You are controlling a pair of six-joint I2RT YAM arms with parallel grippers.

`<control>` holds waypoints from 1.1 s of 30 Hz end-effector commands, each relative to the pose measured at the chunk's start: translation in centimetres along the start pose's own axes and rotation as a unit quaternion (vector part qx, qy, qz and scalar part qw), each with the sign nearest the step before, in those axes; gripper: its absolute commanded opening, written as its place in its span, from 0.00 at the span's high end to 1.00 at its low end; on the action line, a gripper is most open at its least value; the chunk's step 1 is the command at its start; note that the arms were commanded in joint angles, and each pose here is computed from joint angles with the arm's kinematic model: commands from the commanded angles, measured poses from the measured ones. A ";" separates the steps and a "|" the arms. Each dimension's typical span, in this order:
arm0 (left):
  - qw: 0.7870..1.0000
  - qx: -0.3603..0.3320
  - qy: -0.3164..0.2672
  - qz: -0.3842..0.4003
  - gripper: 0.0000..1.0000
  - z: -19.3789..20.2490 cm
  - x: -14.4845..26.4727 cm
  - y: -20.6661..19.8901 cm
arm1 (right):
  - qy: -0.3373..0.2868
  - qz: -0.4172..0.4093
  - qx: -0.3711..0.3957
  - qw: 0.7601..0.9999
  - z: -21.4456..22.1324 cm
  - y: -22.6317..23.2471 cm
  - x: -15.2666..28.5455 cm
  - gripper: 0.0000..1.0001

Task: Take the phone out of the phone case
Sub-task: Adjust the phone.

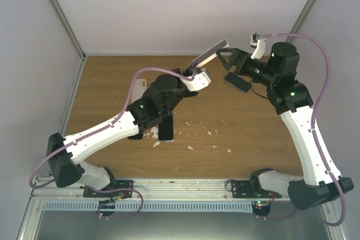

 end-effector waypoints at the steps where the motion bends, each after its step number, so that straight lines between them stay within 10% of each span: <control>1: 0.992 -0.067 -0.037 -0.101 1.00 -2.4 -0.1 0.6 | 0.009 -0.006 -0.060 0.998 0.0 -0.6 -0.4 0.11; 27: 0.962 -0.233 -0.053 -0.131 1.00 -4.1 -0.3 -4.0 | 0.007 0.062 -0.175 0.983 0.2 -5.4 0.4 0.85; 33: 0.965 -0.231 -0.049 -0.114 0.77 -3.8 -0.3 -4.5 | 0.004 0.052 -0.172 0.984 -0.1 -5.5 0.7 0.97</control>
Point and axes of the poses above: each gripper's point midway between its finger pads, its own x axis back along the fingers, its own y axis along the line the jaws close on, z = x × y, the point moved 8 cm from there along x, back along the fingers, and after that the axes turned 12 degrees about -x, right-handed, at the moved point
